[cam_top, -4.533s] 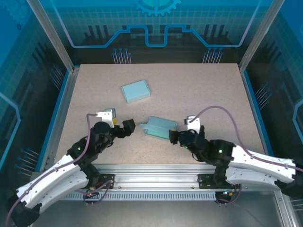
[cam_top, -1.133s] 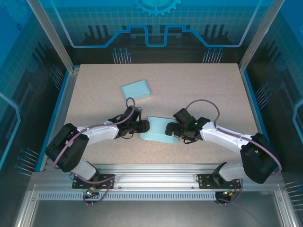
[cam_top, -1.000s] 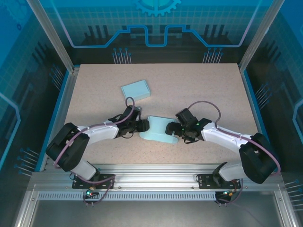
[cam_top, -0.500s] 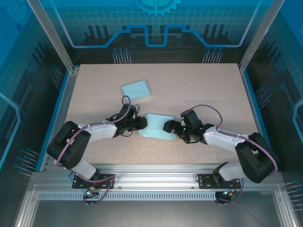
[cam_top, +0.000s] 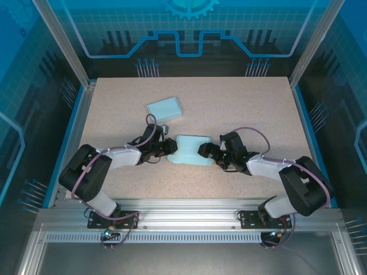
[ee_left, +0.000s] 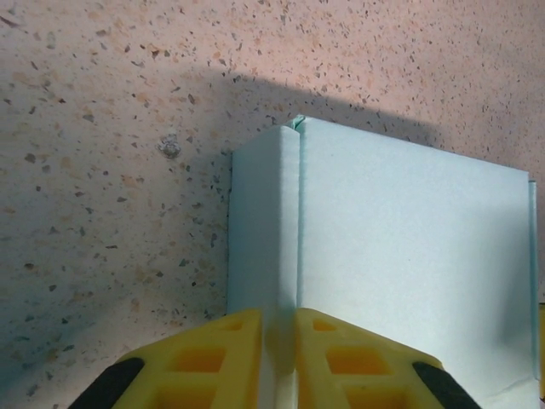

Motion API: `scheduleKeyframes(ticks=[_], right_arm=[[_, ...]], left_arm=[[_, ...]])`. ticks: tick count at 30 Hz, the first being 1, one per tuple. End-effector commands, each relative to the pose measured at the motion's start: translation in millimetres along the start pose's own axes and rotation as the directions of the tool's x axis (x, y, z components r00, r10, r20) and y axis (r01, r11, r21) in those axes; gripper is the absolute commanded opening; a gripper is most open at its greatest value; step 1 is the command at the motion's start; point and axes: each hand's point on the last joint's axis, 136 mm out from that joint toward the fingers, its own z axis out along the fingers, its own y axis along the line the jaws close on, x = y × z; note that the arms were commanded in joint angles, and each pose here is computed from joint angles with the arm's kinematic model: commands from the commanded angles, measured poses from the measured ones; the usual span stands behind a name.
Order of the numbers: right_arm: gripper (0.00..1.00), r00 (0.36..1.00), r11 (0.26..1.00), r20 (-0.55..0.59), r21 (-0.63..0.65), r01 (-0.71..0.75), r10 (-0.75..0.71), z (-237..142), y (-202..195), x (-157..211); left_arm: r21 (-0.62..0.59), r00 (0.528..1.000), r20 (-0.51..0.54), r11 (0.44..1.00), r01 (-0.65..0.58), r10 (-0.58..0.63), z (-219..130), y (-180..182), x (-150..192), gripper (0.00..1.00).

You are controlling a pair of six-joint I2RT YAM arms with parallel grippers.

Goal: Fold the paper box

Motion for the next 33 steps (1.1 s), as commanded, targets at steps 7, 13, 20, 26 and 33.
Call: scheduleKeyframes(ticks=[7, 13, 20, 26, 33], right_arm=[[0.94, 1.0, 0.991, -0.008, -0.131, 0.013, -0.014, 7.3, 11.0, -12.8], [0.79, 0.998, 0.969, -0.031, -0.243, 0.04, -0.049, 16.2, 33.0, -18.1], [0.68, 0.997, 0.943, -0.036, -0.329, 0.047, -0.062, 21.1, 52.8, -24.8], [0.57, 0.998, 0.943, -0.047, -0.332, 0.032, -0.051, 22.1, 53.5, -24.1], [0.47, 0.999, 0.945, -0.041, -0.326, 0.007, -0.022, 19.8, 51.9, -25.7]], left_arm=[[-0.179, 0.989, -0.128, 0.983, 0.047, -0.071, 1.5, 56.4, 42.4, 0.18], [-0.178, 0.99, -0.126, 0.983, 0.045, -0.068, 0.4, 56.7, 42.0, 0.18], [-0.174, 0.992, -0.113, 0.984, 0.038, -0.059, -2.8, 54.3, 38.6, 0.18], [-0.142, 0.995, -0.091, 0.989, 0.031, -0.044, -6.3, 42.8, 28.9, 0.2], [-0.093, 0.998, -0.056, 0.996, 0.003, -0.008, -14.0, 22.9, 11.8, 0.27]])
